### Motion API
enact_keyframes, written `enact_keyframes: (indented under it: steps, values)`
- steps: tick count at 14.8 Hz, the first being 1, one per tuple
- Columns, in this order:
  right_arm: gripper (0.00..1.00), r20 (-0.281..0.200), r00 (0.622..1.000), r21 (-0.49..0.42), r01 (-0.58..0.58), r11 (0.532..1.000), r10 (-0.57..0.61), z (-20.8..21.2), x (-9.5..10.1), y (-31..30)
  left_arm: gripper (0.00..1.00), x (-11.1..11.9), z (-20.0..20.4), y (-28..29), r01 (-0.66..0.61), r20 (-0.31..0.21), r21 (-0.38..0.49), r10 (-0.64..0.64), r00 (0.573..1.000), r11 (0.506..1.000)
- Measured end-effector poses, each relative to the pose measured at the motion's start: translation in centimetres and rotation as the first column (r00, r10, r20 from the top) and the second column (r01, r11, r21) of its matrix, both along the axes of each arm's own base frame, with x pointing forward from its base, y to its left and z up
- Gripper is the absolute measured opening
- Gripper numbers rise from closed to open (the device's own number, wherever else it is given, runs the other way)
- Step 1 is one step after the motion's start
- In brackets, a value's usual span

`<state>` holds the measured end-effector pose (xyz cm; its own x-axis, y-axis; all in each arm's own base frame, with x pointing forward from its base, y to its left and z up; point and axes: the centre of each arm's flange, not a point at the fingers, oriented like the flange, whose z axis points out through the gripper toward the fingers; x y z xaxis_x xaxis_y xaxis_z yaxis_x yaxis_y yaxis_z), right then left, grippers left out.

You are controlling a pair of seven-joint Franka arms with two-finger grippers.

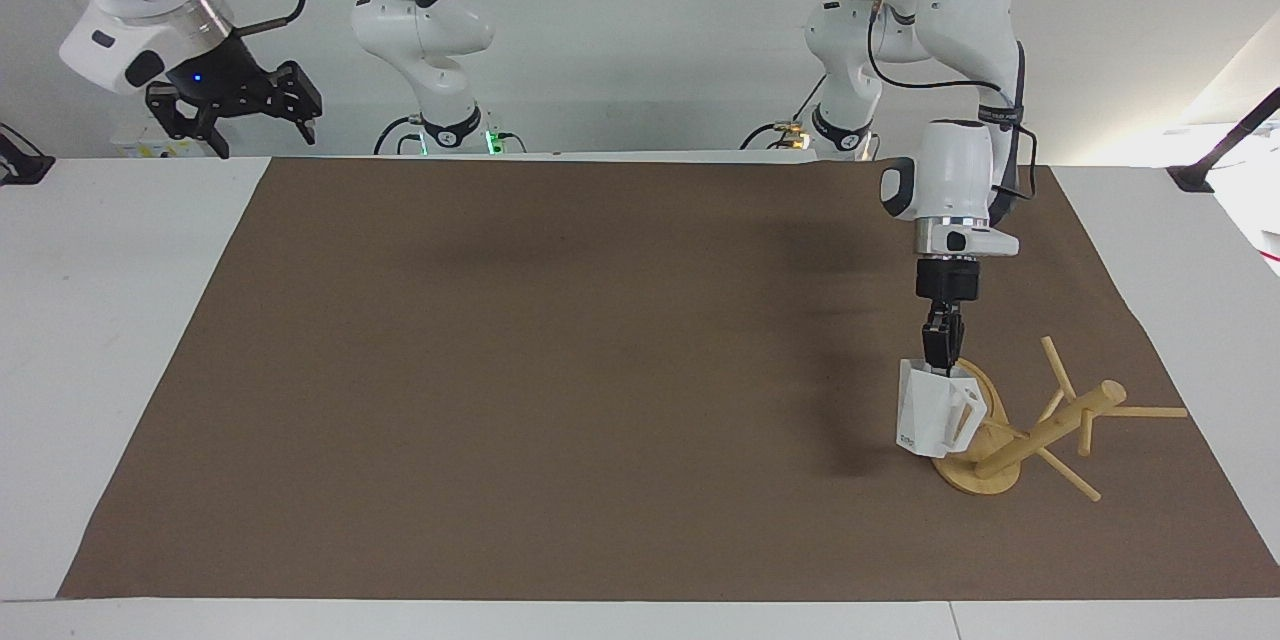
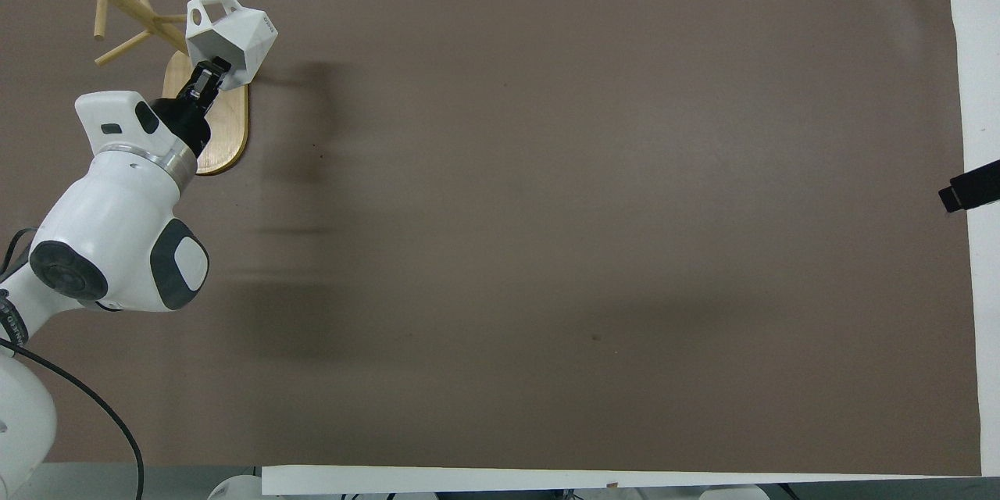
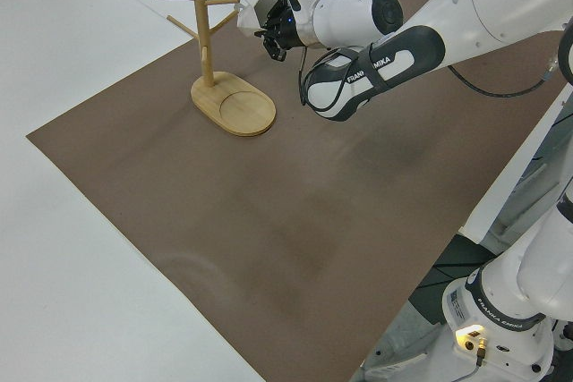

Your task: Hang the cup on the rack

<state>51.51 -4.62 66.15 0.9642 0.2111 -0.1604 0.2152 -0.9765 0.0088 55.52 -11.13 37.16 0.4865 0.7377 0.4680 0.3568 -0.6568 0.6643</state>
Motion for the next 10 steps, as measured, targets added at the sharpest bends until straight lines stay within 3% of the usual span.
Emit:
enact_keyframes:
  steps: [5,10]
  values:
    - [1.00,-0.048,0.997,-0.007,0.058,0.998,-0.059,-2.3,-0.3,-0.1,0.04,0.2,-1.0,0.7,-0.014,-0.017,0.002,0.014,1.000,1.000]
    - [1.00,-0.028,0.996,-0.011,0.083,0.997,-0.083,-2.3,0.0,-0.4,0.04,0.7,-2.1,3.1,-0.056,-0.036,0.005,0.056,0.998,0.998]
